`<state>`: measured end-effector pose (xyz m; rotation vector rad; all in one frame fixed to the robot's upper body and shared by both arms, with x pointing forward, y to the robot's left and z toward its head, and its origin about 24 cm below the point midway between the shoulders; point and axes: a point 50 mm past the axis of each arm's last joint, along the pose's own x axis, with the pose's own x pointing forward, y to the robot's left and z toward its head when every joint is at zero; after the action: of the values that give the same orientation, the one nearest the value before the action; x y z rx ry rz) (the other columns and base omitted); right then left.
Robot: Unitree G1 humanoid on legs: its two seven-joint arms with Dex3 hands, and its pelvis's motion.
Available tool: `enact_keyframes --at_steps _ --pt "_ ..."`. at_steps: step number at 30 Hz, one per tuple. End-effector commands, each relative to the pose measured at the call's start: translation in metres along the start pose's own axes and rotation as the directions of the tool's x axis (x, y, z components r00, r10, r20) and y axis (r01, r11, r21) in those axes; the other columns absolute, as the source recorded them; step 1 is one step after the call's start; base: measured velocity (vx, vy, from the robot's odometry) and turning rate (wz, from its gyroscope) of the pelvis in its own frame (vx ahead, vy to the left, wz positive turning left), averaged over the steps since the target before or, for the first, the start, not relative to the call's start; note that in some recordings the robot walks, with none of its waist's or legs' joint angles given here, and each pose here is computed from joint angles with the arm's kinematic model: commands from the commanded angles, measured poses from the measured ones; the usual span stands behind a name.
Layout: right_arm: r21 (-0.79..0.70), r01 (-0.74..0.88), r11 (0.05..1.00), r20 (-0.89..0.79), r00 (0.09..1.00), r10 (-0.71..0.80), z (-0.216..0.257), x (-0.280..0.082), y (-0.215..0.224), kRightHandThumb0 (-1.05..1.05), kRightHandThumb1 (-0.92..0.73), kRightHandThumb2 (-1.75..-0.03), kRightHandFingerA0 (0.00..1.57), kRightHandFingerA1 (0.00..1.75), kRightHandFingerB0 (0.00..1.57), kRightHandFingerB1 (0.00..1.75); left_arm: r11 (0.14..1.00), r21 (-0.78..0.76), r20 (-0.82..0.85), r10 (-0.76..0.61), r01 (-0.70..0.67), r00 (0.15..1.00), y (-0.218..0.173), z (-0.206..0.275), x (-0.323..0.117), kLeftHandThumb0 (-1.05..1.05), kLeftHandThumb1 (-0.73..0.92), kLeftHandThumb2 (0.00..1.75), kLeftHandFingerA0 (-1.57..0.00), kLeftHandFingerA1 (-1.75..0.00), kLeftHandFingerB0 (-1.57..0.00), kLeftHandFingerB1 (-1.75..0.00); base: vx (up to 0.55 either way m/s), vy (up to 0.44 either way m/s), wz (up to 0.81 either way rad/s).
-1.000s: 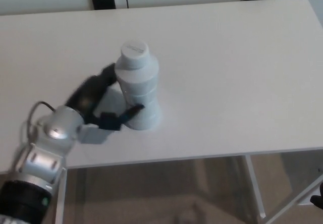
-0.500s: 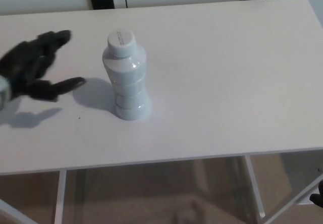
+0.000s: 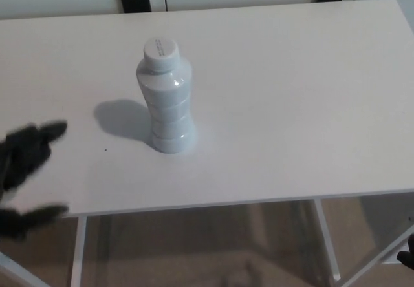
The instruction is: The robot picks up a bottle from a person using its left hand and walk towards the table in frontand put the bottle on the table.
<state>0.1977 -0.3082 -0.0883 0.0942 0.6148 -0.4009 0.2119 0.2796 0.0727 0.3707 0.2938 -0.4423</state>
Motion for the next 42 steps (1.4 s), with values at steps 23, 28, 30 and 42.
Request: enact_keyframes --at_steps 23,28,30,42 --pt "-0.241 0.034 0.970 -0.119 0.991 -0.065 -0.047 -0.028 -0.033 -0.37 -0.49 -0.70 0.62 0.78 0.45 0.66 0.995 0.103 -0.405 0.052 -0.010 0.913 -0.075 -0.123 -0.107 -0.50 0.65 0.77 -0.32 -0.45 -0.24 -0.41 0.00 0.000 0.00" --pt "-0.269 0.026 0.963 -0.141 0.988 -0.066 -0.049 -0.027 -0.029 -0.39 -0.49 -0.69 0.63 0.81 0.47 0.67 0.977 0.138 -0.497 0.209 -0.161 0.842 -0.055 -0.143 -0.069 -0.47 0.69 0.60 -0.37 -0.38 -0.28 -0.32 0.00 0.000 0.00" --pt "-0.268 0.016 0.963 -0.144 0.988 -0.056 -0.050 -0.026 -0.026 -0.39 -0.48 -0.70 0.61 0.79 0.46 0.66 0.973 0.156 -0.502 0.224 -0.167 0.835 -0.052 -0.147 -0.061 -0.56 0.57 0.81 -0.32 -0.48 -0.20 -0.42 0.00 0.000 0.00" --pt "-0.282 -0.072 0.957 -0.165 0.986 0.026 -0.070 -0.042 -0.027 -0.42 -0.37 -0.96 0.37 0.69 0.29 0.63 0.981 0.012 -0.631 0.158 -0.194 0.760 -0.060 -0.182 -0.051 -0.55 0.79 0.64 -0.26 -0.36 -0.23 -0.31 0.00 0.000 0.00"
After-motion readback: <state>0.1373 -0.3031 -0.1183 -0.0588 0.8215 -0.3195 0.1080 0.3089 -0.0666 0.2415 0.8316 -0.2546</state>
